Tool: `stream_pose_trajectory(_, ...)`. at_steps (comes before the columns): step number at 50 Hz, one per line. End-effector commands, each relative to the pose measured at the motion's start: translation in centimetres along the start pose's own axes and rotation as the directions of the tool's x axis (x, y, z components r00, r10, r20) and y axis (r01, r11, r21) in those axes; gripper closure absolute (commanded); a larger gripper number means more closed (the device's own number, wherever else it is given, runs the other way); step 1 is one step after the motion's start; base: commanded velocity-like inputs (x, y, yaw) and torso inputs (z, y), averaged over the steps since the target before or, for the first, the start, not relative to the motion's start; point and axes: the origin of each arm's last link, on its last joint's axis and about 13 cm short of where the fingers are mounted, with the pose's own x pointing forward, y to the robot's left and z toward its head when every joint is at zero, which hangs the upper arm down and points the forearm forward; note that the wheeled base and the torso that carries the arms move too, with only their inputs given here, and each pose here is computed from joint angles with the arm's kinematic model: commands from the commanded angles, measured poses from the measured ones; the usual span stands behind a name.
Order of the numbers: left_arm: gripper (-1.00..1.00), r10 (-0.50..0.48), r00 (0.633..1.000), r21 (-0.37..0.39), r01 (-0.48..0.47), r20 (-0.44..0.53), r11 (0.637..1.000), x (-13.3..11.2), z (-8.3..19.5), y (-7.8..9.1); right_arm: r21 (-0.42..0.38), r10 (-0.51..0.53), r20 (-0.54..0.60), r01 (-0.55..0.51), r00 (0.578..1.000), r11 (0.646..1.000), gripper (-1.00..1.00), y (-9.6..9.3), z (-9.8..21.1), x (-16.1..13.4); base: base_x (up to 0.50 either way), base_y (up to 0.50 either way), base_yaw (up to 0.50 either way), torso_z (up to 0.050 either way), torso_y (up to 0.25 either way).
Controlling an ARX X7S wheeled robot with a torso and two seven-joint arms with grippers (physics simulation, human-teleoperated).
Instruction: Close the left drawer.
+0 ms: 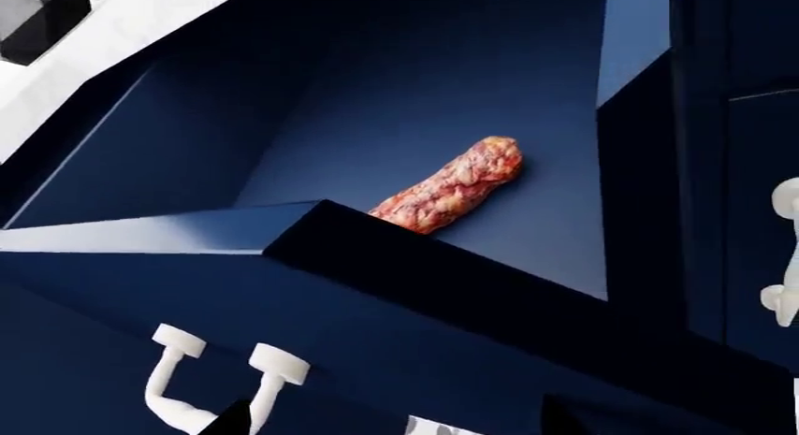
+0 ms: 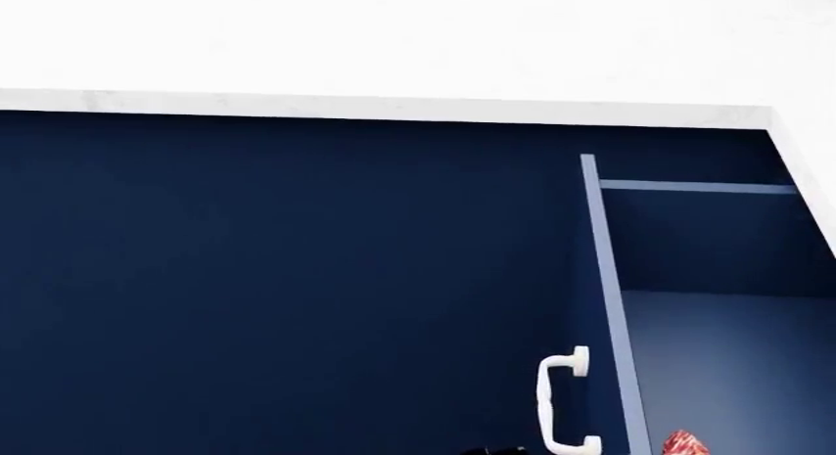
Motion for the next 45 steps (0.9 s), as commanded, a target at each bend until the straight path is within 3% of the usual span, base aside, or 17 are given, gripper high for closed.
stream_pose_trajectory(1, -1.0, -0.08, 0.994, 0.014, 0.079, 0.074, 0.997, -0.1, 1.5, -2.1, -0.003, -0.018, -0.01, 0.018, 1.0, 1.0, -1.0, 0.0, 0.0, -0.1, 0.0, 0.0, 0.0, 0.0, 0.0)
stream_pose_trajectory(5, -1.0, -0.094, 0.992, 0.01, 0.094, 0.081, 0.996, -0.2, 1.5, -2.6, -0.004, -0.018, -0.013, 0.018, 1.0, 1.0, -1.0, 0.0, 0.0, -0.1, 0.0, 0.0, 0.0, 0.0, 0.0)
stream_pose_trajectory(16, -1.0, -0.035, 0.996, -0.021, 0.037, 0.081, 0.999, 0.1, 1.8, -0.7, -0.004, -0.003, -0.006, 0.003, 1.0, 1.0, -1.0, 0.0, 0.0, 0.0, 0.0, 0.0, 0.0, 0.0, 0.0)
stream_pose_trajectory(25, -1.0, -0.044, 0.996, -0.02, 0.046, 0.083, 0.999, 0.0, 1.8, -1.2, -0.002, -0.004, -0.007, 0.004, 1.0, 1.0, -1.0, 0.0, 0.0, 0.0, 0.0, 0.0, 0.0, 0.001, 0.0)
stream_pose_trajectory(32, -1.0, -0.027, 0.996, -0.035, 0.03, 0.089, 0.999, 0.1, 2.0, -0.5, -0.001, 0.004, -0.008, -0.004, 1.0, 1.0, -1.0, 0.0, 0.0, -0.1, 0.0, 0.0, 0.0, 0.0, 0.0)
stream_pose_trajectory(45, -1.0, 0.09, 0.988, -0.104, -0.078, 0.122, 0.991, 0.1, 3.9, 3.6, 0.031, 0.056, 0.026, -0.057, 0.998, 0.998, -1.0, 0.1, 0.1, 0.2, 0.0, 0.0, 0.0, 0.001, 0.001)
